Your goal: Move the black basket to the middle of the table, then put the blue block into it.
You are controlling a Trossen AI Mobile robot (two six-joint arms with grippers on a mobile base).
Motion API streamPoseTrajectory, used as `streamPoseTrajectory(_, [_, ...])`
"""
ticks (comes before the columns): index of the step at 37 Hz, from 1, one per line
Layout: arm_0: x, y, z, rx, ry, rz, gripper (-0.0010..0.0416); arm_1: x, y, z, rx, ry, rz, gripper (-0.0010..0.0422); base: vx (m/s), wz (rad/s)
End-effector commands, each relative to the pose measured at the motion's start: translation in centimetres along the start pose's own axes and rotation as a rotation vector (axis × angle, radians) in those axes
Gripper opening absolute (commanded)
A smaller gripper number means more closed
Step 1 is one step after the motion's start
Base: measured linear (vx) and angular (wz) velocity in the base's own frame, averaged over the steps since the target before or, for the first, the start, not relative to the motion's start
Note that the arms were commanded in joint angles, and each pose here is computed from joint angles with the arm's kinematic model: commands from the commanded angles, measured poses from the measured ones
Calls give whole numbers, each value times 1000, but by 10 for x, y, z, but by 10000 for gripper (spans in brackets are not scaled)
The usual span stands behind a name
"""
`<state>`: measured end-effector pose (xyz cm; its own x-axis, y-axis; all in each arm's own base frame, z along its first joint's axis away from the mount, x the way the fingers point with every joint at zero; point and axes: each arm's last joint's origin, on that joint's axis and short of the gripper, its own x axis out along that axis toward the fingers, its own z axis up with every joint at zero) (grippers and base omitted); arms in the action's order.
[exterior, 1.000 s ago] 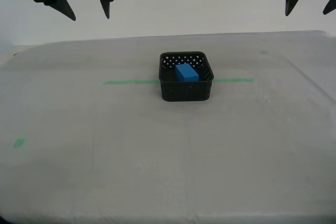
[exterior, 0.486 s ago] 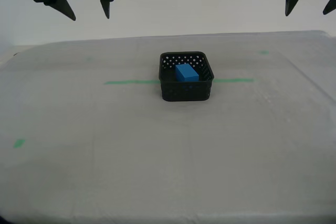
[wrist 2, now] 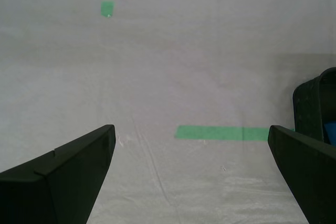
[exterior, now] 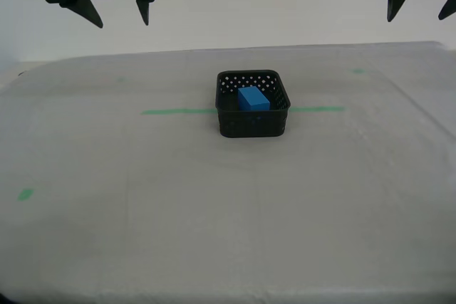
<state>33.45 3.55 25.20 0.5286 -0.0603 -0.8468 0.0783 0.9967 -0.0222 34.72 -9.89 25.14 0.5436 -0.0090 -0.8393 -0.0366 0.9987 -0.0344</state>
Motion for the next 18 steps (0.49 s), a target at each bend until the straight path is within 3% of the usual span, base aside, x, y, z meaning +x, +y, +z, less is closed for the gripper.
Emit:
streamPoseTrajectory(1, [0, 0, 0, -1, -1, -1, 398, 0, 0, 0, 1, -1, -2, 400, 0, 0])
streamPoseTrajectory(18, [0, 0, 0, -1, -1, -1, 399, 0, 0, 0, 1, -1, -2, 400, 0, 0])
